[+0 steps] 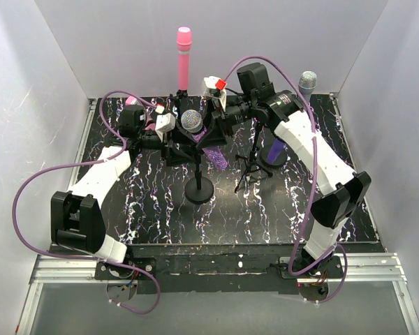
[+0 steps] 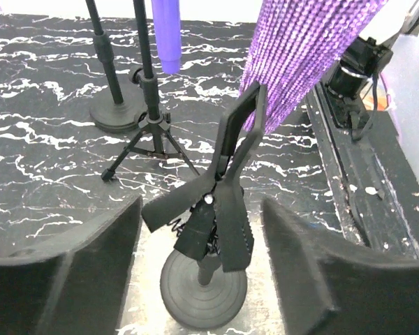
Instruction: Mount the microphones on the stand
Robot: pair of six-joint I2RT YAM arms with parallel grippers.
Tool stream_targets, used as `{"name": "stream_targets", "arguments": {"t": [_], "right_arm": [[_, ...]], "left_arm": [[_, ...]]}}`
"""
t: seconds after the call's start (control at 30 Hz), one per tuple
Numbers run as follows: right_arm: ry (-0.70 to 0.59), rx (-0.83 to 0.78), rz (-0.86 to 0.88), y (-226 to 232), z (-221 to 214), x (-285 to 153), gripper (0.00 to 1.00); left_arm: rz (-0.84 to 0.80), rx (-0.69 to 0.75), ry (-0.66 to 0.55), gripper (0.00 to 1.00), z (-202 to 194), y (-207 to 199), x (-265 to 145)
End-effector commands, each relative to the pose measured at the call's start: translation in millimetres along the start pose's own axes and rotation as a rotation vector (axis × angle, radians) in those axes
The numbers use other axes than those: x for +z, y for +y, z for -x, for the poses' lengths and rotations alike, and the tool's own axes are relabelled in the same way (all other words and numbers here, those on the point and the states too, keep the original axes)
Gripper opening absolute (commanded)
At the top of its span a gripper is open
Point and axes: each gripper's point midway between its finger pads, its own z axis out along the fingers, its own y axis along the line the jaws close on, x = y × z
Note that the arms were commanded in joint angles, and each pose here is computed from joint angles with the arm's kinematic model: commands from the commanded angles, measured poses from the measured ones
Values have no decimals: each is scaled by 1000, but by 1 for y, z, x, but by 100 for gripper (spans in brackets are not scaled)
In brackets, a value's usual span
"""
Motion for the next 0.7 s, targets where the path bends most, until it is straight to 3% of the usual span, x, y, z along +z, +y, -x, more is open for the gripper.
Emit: {"name": "stream_targets", "arguments": {"t": [0.0,0.03,0.43,0.57,0.63,0.67], "right_arm": [[-28,-29,-17,-7,16,2,1],[-30,-34,-19,-7,17,1,1],[-23,-53,-26,-5,17,-4,1],[-23,-46,-29,-9,17,-2,1],[-24,-46,-30,-12,17,-2,1],[-27,-46,-29,-12,18,-1,1]], "left_arm": [[28,68,0,86,22,-5,-3],[33,74,3,98,21,-6,-3],[3,47,3,98,16,-1,-6],[-11,25,-5,76,14,-3,-7],[-1,12,3,47,11,0,-7],[0,7,4,37,10,0,-7]]}}
